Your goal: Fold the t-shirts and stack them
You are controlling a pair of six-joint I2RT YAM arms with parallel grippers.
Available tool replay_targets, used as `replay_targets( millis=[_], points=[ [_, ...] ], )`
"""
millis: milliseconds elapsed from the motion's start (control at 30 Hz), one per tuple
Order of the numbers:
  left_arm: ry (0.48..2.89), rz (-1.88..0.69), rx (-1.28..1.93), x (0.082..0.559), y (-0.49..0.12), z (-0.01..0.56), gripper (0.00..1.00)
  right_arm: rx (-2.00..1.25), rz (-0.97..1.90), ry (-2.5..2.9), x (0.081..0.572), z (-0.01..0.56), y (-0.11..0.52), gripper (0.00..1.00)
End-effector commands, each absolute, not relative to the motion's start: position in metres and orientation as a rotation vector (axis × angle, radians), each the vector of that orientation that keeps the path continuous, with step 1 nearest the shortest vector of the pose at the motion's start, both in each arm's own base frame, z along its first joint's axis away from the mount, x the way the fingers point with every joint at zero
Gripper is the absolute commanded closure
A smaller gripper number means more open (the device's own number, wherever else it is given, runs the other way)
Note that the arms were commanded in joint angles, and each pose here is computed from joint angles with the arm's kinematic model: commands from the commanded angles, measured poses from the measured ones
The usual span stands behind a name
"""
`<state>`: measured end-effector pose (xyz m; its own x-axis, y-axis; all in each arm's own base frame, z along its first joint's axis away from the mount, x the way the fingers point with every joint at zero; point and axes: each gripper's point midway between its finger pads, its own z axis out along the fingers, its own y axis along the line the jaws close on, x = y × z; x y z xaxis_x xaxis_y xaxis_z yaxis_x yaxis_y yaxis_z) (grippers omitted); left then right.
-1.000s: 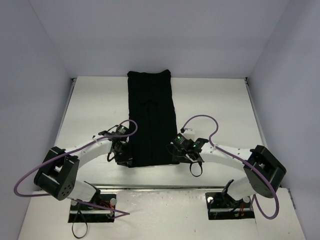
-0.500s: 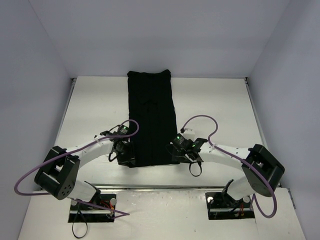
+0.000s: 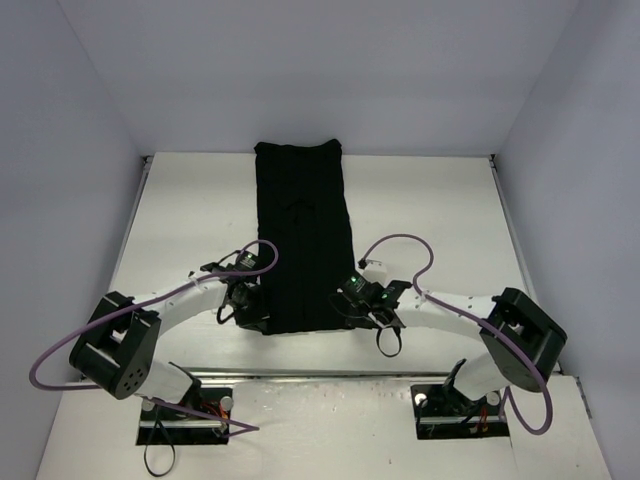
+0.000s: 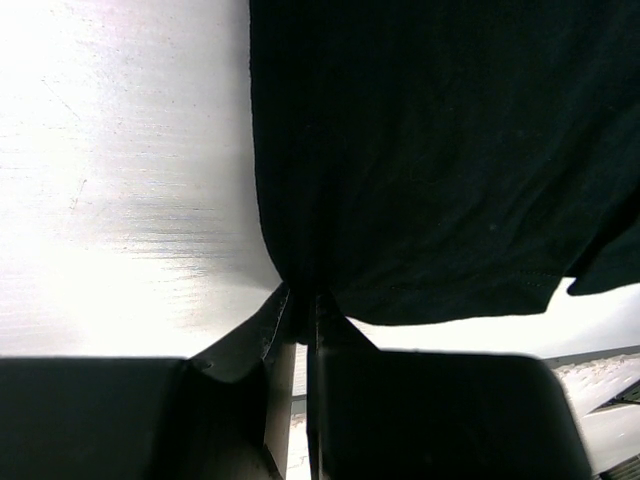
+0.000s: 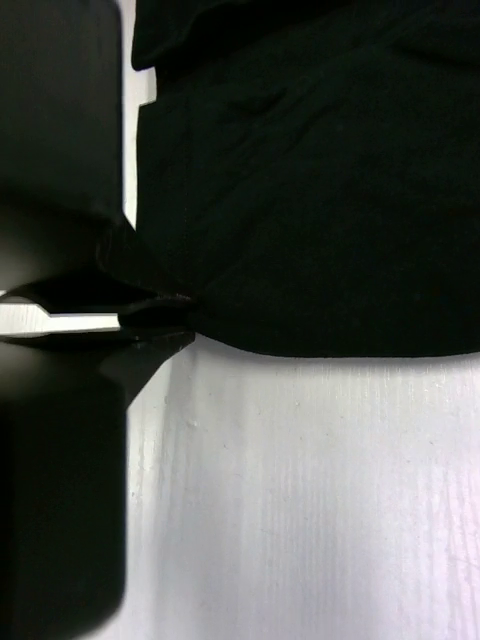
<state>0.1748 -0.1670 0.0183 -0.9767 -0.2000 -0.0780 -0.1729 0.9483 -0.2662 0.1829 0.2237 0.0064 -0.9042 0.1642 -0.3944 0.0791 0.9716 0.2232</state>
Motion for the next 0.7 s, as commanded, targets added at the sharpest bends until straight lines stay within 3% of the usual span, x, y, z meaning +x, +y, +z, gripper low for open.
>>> replay_targets(
  millis=[0, 433, 667],
  points=[
    [3.019, -0.329, -0.249, 0.166, -0.158, 0.019, 1.0, 0.164, 0.197, 2.782, 0.157, 0.0, 0.201, 0.98],
    [3.085, -0.428, -0.296, 0.107, -0.141, 0.071, 1.0, 0.08, 0.15, 2.875, 0.123, 0.036, 0.181, 1.0],
    [3.021, -0.437, -0.276, 0.125, -0.145, 0.093, 1.0, -0.017, 0.108, 2.847, 0.149, 0.062, 0.191, 1.0]
  ],
)
